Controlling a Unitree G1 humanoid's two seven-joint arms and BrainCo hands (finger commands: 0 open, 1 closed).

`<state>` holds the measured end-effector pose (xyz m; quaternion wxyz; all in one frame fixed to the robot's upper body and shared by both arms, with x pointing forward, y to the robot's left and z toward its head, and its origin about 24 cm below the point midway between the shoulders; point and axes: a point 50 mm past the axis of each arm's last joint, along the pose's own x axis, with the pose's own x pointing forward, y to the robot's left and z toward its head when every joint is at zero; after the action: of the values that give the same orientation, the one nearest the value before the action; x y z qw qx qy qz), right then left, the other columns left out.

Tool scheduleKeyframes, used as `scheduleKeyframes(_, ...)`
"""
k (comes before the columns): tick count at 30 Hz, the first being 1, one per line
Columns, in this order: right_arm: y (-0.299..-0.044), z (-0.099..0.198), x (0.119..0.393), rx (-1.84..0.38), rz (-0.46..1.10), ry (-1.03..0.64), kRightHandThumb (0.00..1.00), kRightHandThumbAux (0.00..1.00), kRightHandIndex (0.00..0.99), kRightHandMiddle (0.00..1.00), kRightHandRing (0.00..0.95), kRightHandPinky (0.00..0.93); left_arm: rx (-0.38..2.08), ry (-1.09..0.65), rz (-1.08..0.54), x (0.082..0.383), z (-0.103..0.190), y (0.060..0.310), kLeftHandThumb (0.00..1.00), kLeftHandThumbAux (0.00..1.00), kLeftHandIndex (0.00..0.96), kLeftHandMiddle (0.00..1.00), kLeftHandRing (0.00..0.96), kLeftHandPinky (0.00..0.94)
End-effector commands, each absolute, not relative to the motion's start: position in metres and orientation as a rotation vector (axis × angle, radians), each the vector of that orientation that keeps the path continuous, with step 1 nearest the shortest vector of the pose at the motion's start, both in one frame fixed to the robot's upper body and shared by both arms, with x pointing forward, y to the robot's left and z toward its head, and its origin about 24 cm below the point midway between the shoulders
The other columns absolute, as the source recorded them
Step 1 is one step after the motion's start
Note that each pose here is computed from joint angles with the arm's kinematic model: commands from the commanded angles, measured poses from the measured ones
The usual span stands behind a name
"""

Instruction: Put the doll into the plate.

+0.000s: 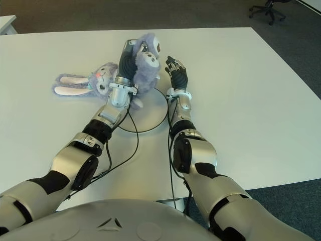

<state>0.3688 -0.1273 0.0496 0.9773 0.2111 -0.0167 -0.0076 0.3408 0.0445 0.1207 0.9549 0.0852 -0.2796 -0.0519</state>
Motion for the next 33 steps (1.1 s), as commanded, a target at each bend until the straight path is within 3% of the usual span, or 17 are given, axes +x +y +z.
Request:
scheduleKeyframes(1, -0.123, 0.0025, 0.3433, 0.456, -0.044, 0.15, 0.703, 0.723, 0.41, 0.203, 0.139, 0.12, 0.166, -0.498, -0.113, 0.3369, 0.1035, 0.0442, 0.832, 0.683, 0.745, 0.852, 0.847, 0.862)
scheduleKeyframes(20, -0.124, 0.0024, 0.343, 0.453, -0.052, 0.145, 0.714, 0.713, 0.429, 0.22, 0.12, 0.079, 0.175, -0.517, -0.13, 0.3328, 0.1043, 0.0407, 0.849, 0.679, 0.753, 0.858, 0.852, 0.863)
scheduleKeyframes(33, -0.1243, 0.0024, 0.3423, 0.447, -0.05, 0.136, 0.714, 0.713, 0.428, 0.245, 0.145, 0.111, 0.204, -0.549, -0.132, 0.3295, 0.1063, 0.0397, 0.859, 0.679, 0.762, 0.867, 0.862, 0.877)
